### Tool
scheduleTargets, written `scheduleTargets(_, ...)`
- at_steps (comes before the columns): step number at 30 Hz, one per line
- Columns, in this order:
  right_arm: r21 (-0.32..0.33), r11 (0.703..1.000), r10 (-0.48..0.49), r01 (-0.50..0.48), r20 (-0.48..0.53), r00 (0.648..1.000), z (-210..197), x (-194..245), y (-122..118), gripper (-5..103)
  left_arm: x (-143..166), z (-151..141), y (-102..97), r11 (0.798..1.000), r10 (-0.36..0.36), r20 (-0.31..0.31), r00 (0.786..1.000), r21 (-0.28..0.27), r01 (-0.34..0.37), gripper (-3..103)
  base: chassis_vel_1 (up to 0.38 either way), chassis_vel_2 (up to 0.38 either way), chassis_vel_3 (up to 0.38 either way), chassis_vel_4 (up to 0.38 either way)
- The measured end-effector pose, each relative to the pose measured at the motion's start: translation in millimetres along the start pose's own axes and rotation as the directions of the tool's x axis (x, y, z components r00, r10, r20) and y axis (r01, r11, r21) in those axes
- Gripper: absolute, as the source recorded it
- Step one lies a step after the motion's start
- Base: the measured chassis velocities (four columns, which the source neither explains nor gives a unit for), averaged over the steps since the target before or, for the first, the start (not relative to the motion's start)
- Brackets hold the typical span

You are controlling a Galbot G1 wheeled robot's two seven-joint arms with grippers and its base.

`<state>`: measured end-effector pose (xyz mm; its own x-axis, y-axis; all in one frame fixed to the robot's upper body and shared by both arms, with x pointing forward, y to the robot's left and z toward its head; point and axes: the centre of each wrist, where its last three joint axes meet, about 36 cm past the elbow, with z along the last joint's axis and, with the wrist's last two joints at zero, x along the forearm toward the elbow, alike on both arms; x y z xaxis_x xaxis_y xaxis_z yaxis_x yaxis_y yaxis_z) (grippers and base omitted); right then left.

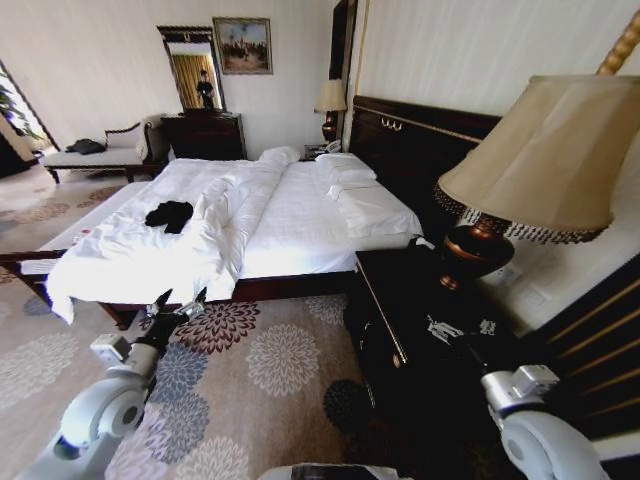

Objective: Fold the clothes on the bed.

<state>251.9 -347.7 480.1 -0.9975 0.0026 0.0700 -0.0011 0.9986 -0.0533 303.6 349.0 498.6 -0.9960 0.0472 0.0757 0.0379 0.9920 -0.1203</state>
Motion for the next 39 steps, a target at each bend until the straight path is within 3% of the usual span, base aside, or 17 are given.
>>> scheduleTargets(39, -0.023, 1.0, -0.004, 0.004, -0.005, 1.0, 1.0, 3.1, 7.0, 100, 5.1, -0.2, -6.5, 1.0, 0.014, -0.001, 1.0, 0.001, -0.014, 100, -0.09, 0.086, 0.085, -0.083)
